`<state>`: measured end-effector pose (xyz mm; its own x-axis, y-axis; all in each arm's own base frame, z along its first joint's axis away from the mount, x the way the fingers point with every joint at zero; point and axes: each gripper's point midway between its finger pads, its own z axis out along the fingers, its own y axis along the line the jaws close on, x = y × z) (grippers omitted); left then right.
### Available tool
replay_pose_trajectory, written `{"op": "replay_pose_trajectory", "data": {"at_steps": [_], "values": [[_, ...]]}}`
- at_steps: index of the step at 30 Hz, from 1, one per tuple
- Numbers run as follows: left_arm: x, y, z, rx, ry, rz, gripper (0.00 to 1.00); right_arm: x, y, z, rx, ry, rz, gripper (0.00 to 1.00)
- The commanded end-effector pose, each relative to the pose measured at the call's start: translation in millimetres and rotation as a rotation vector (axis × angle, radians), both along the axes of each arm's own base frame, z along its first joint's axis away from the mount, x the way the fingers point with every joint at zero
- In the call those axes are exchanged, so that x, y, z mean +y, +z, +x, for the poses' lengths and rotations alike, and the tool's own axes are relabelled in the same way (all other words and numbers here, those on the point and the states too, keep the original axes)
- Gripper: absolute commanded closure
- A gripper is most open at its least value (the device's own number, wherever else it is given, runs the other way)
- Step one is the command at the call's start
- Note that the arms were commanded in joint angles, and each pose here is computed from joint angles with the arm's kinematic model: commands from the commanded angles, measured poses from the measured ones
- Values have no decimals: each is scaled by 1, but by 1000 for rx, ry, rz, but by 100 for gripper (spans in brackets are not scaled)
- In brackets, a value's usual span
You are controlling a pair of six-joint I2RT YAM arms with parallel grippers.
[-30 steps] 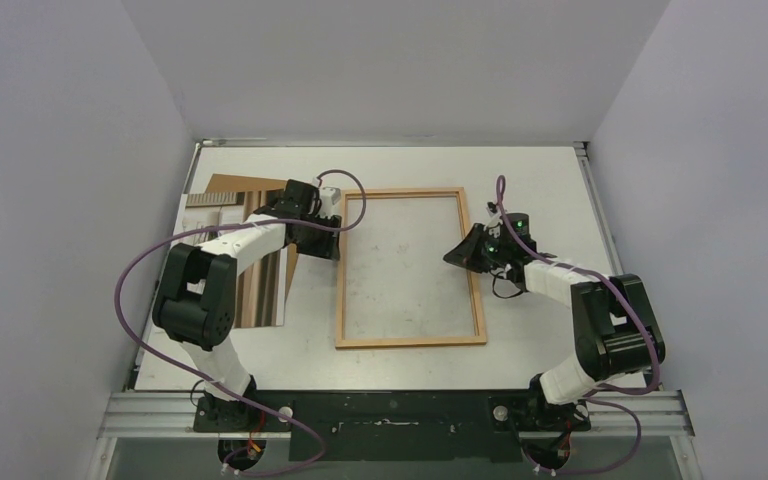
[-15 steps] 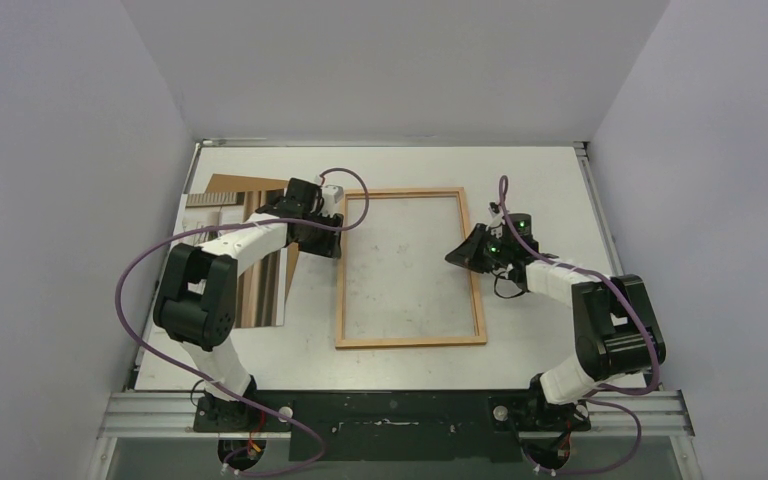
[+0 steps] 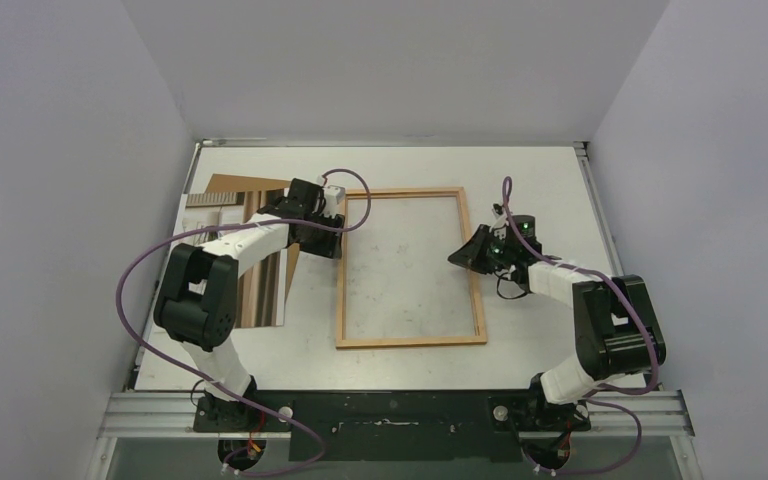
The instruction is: Put the photo into the frame
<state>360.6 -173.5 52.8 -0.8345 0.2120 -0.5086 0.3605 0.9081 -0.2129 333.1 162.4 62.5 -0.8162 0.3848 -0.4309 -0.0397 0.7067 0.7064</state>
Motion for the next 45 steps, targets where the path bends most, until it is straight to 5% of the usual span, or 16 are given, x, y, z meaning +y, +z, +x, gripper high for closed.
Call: {"op": "replay_pose_trajectory", "data": {"at_steps": [1, 10, 31, 45], "values": [[-6, 10, 17, -67, -15, -4, 57, 1, 3, 5, -49, 10, 11, 95], [0, -12, 13, -36, -13, 36, 66, 5, 9, 0, -79, 39, 41, 95], [52, 18, 38, -16, 295, -301, 74, 63, 231, -36, -431, 195, 344, 95], [58, 6, 33, -7, 292, -256, 76, 58, 129, -13, -204, 91, 316, 95]]}}
